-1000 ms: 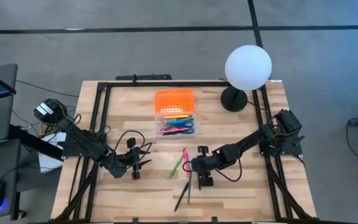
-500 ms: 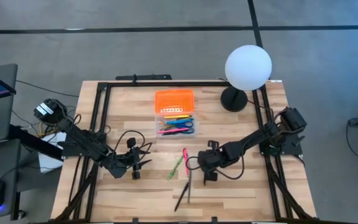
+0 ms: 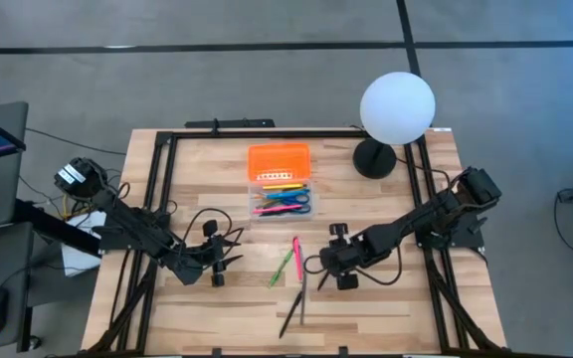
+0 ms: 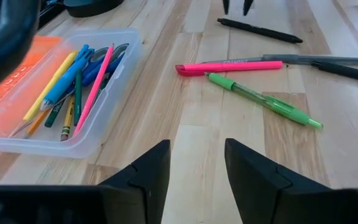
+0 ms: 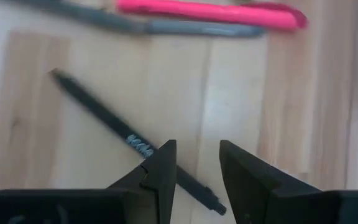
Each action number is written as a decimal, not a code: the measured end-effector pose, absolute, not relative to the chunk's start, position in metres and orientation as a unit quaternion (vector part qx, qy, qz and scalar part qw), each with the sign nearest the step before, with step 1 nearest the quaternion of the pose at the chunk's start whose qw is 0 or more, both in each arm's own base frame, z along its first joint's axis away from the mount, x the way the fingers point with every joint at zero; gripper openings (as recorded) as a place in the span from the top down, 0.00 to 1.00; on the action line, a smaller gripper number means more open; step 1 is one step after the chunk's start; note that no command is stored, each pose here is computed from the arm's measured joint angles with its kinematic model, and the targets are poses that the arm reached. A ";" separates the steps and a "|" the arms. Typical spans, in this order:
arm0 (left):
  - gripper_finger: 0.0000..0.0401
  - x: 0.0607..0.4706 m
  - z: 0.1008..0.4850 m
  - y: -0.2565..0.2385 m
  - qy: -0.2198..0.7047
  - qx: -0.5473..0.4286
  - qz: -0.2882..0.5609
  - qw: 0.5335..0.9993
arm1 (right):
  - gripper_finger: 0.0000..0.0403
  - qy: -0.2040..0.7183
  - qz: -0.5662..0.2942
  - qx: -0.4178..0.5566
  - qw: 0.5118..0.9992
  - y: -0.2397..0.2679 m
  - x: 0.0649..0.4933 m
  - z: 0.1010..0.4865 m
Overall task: Pick & place school supplies into a supply box
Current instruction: Put the black pen into the supply box
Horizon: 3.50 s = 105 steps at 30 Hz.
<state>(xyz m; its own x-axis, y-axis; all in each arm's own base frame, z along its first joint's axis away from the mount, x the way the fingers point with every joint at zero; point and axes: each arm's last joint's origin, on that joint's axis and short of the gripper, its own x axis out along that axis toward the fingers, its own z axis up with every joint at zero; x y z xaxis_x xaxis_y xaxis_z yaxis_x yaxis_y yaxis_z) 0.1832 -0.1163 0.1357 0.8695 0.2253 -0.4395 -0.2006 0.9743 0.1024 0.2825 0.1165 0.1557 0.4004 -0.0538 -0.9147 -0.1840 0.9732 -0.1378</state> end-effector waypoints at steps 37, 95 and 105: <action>0.63 0.183 0.135 -0.116 0.233 0.028 0.112 0.966 | 0.84 0.606 0.084 -0.119 0.782 0.121 0.285 0.120; 0.63 0.182 0.134 -0.116 0.240 0.032 0.108 0.964 | 0.96 0.541 -0.098 -0.183 0.815 0.063 0.353 0.199; 0.63 0.182 0.134 -0.116 0.240 0.033 0.110 0.964 | 0.95 0.460 -0.067 -0.100 0.880 -0.016 0.390 0.199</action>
<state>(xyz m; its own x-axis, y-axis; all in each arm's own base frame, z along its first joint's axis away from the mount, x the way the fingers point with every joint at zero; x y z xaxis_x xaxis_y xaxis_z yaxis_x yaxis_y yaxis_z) 0.1823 -0.1157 0.1339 0.8612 0.2272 -0.4547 -0.1955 0.9738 0.1163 0.3900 -0.0158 0.1995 0.5682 -0.2096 -0.7957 0.0261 0.9711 -0.2372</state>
